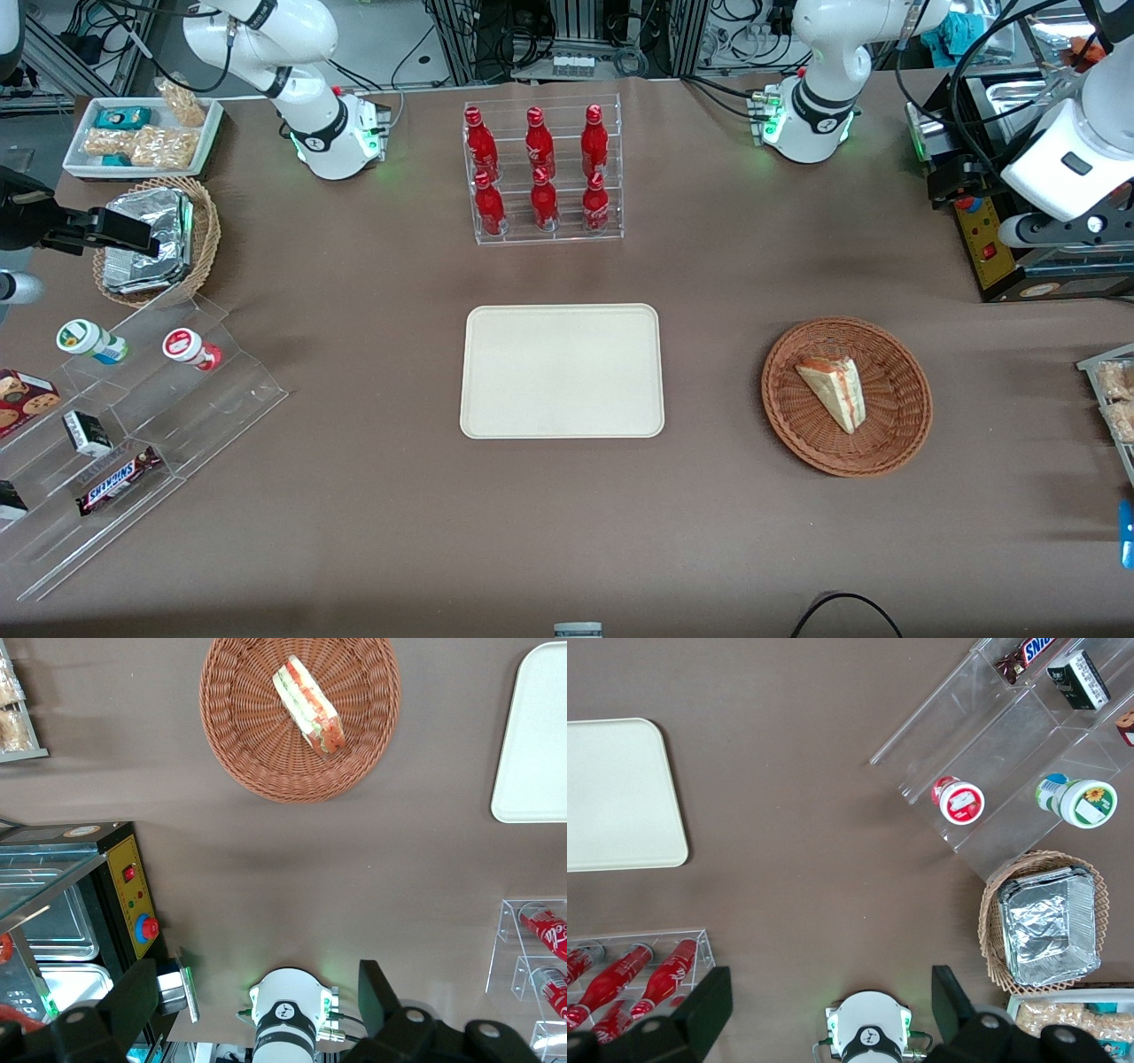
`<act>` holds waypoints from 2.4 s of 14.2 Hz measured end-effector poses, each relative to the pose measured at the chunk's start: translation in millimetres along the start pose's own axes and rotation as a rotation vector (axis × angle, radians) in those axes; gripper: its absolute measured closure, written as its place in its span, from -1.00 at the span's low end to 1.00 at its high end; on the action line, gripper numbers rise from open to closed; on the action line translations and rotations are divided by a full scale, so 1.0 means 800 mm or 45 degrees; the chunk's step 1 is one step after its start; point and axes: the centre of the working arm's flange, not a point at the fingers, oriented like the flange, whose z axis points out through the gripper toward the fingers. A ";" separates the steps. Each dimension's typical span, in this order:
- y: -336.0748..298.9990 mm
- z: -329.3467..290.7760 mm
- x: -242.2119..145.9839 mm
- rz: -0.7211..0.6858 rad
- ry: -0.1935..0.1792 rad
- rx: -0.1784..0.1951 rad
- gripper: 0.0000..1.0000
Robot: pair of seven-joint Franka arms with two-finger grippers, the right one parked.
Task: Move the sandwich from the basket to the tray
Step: 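Move the left gripper down over the wrapped sandwich in the wicker basket, then close the left gripper on the wrapped sandwich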
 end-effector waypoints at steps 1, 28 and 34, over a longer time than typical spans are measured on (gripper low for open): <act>0.000 -0.001 0.000 0.000 0.003 -0.001 -1.00; 0.048 0.439 0.161 -0.735 0.248 -0.229 -1.00; 0.051 0.474 0.166 -0.812 0.199 -0.239 -0.75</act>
